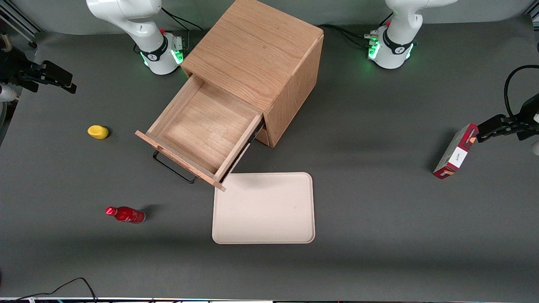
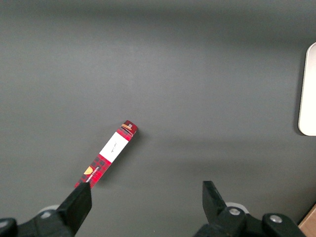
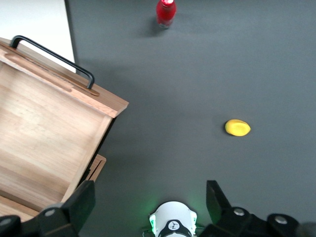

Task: Close top drawer
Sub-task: 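Move the right gripper from rest toward the open wooden drawer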

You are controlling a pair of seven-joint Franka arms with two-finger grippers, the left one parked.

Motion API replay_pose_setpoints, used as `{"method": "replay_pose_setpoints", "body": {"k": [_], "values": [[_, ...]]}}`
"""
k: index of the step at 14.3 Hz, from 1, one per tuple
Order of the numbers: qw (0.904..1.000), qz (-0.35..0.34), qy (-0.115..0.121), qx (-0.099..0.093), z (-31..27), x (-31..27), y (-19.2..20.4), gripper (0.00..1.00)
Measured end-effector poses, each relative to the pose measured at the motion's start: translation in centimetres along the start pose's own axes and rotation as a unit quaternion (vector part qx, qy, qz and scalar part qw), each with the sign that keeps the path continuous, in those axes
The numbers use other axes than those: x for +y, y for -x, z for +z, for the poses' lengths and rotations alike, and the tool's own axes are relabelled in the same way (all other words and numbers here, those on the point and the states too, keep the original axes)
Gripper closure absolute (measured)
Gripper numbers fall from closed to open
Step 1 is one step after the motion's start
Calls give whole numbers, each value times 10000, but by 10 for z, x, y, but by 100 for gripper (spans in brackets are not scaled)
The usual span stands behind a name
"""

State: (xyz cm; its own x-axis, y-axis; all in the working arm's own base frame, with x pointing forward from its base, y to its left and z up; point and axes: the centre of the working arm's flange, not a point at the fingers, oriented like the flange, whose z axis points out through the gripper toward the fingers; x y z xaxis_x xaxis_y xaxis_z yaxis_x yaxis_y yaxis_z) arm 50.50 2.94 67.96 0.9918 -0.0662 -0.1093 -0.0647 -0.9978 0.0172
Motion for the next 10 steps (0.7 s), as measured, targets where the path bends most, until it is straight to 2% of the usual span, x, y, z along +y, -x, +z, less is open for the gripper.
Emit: {"method": "replay_pose_setpoints", "body": {"k": [4, 10], "values": [[9987, -370, -134, 331, -20, -42, -27, 0], [9955, -802, -267, 423, -15, -97, -66, 0]]}}
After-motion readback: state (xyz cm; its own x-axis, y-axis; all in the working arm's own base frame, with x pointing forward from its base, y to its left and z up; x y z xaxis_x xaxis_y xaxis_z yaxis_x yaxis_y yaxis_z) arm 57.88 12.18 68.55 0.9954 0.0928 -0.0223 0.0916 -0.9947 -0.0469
